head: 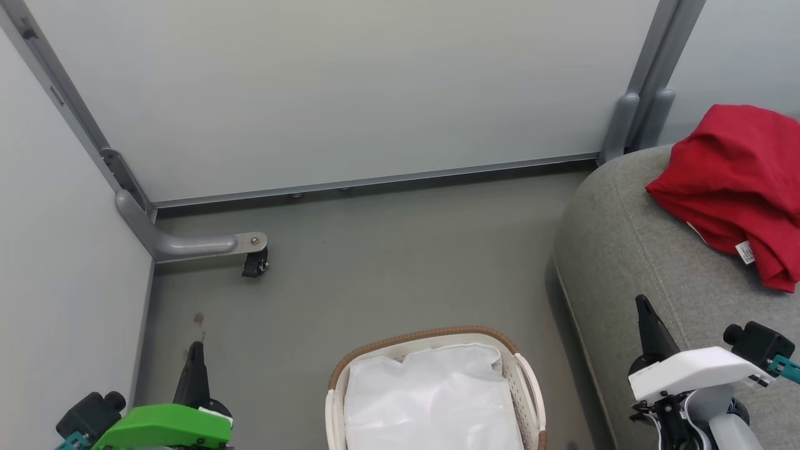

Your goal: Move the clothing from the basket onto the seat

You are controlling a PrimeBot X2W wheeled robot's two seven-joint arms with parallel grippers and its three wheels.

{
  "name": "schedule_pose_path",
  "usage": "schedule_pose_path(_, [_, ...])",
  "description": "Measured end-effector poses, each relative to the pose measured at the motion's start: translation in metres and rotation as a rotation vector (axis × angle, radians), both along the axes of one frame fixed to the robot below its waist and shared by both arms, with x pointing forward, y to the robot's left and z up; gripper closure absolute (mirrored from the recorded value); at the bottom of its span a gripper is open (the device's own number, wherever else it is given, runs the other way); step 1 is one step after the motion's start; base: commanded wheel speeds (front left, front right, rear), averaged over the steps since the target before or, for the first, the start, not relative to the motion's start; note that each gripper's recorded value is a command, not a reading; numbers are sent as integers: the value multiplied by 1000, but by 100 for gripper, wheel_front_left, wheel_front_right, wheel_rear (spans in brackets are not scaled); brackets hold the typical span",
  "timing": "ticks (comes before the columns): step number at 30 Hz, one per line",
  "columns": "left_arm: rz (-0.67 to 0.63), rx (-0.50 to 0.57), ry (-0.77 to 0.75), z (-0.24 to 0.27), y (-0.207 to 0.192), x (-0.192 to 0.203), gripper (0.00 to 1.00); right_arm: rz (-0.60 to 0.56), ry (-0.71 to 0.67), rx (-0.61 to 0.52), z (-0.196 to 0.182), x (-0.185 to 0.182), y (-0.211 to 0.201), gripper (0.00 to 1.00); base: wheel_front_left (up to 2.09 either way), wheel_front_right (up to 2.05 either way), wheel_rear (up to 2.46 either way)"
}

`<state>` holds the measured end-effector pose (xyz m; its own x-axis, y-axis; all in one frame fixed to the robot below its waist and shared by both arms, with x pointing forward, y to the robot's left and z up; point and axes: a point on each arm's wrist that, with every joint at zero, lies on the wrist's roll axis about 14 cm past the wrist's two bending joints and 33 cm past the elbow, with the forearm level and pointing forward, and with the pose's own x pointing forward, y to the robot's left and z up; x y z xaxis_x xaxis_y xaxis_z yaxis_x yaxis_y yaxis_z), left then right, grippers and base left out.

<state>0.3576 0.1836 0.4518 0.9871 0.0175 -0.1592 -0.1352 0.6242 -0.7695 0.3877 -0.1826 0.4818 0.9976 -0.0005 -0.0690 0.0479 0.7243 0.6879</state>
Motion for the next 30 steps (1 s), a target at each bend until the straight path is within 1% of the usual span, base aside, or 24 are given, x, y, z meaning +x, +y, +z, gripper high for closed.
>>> schedule_pose_path(16, [28, -173, -23, 11, 5, 8, 100, -22, 1, 209, 4, 1, -5, 100, 0, 0, 0])
schedule_pose_path(30, [41, -309, -47, 20, 8, 15, 100, -33, -6, 371, 8, 1, -9, 100, 0, 0, 0])
